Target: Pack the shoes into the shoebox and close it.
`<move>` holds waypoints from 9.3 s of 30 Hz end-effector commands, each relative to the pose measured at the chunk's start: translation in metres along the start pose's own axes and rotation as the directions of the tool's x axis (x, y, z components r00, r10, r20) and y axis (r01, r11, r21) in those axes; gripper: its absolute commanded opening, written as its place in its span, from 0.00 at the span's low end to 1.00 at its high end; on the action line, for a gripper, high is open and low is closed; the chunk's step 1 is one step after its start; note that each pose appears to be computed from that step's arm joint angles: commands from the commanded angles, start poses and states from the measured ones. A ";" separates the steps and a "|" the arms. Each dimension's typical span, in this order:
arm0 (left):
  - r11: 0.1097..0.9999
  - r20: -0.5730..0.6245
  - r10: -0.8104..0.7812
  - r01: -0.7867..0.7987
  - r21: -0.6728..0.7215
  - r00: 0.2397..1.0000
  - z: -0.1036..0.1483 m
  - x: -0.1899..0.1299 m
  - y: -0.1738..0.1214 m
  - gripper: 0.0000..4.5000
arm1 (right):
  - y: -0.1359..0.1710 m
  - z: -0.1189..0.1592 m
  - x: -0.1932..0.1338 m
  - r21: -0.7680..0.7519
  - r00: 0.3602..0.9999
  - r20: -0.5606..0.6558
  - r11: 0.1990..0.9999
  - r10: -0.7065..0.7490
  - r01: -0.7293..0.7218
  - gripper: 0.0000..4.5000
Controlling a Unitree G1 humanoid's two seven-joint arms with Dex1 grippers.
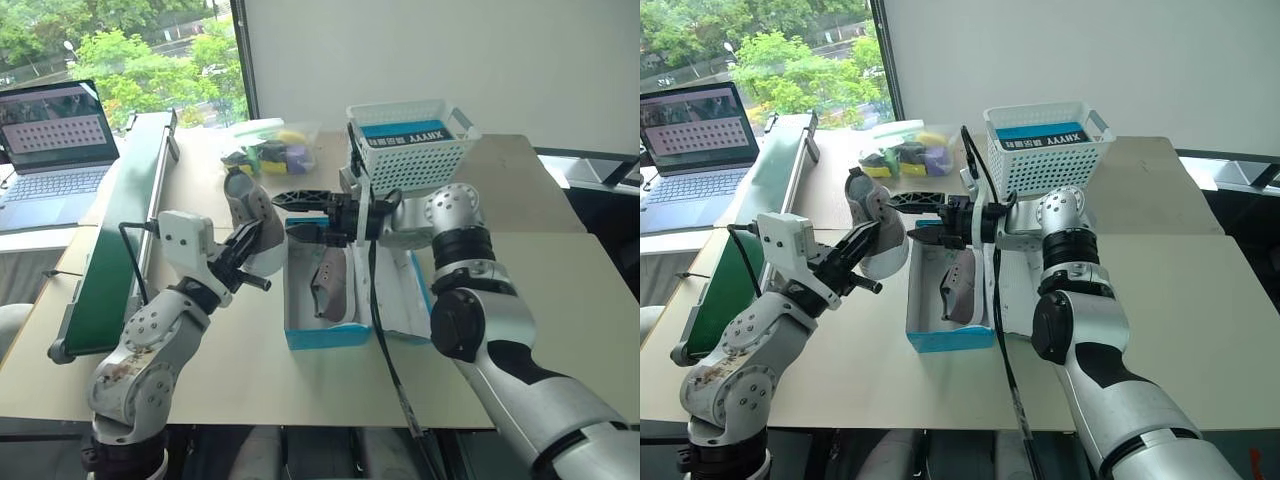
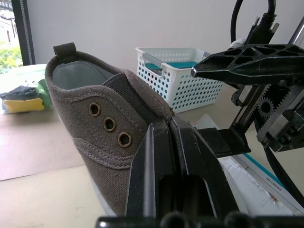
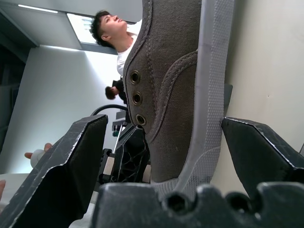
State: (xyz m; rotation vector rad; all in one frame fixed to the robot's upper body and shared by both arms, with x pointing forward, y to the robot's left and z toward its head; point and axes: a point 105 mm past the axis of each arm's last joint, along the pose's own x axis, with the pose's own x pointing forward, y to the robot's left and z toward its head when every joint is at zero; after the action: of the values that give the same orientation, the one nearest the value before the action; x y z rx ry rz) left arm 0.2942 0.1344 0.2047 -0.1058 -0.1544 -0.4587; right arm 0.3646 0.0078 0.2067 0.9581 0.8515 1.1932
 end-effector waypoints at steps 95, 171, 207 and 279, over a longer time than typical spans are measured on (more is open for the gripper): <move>0.818 -0.409 -0.417 0.531 0.221 0.812 -0.004 -0.066 0.016 0.49 | -0.035 -0.051 0.030 -0.215 0.764 0.086 0.737 -0.639 0.641 0.09; 0.830 -0.396 -0.374 0.493 0.261 0.839 -0.011 -0.059 0.025 0.50 | 0.033 -0.039 -0.049 -0.667 0.991 -0.020 0.740 -0.132 0.085 0.66; 0.819 -0.350 -0.419 0.515 0.252 0.838 -0.007 -0.033 0.020 0.50 | -0.180 -0.118 -0.213 0.242 0.363 0.598 0.592 -0.715 0.769 0.01; 0.899 -0.057 0.428 -0.418 0.127 0.902 -0.026 -0.082 0.085 0.50 | -0.044 0.053 -0.095 -0.595 0.658 0.657 0.283 -0.368 0.752 0.01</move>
State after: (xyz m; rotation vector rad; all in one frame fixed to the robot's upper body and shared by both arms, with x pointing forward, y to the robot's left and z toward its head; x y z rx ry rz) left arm 0.2632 0.2346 0.1518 -0.0234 -0.0176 -0.1085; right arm 0.4126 -0.0869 0.1838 0.0178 0.1629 0.5895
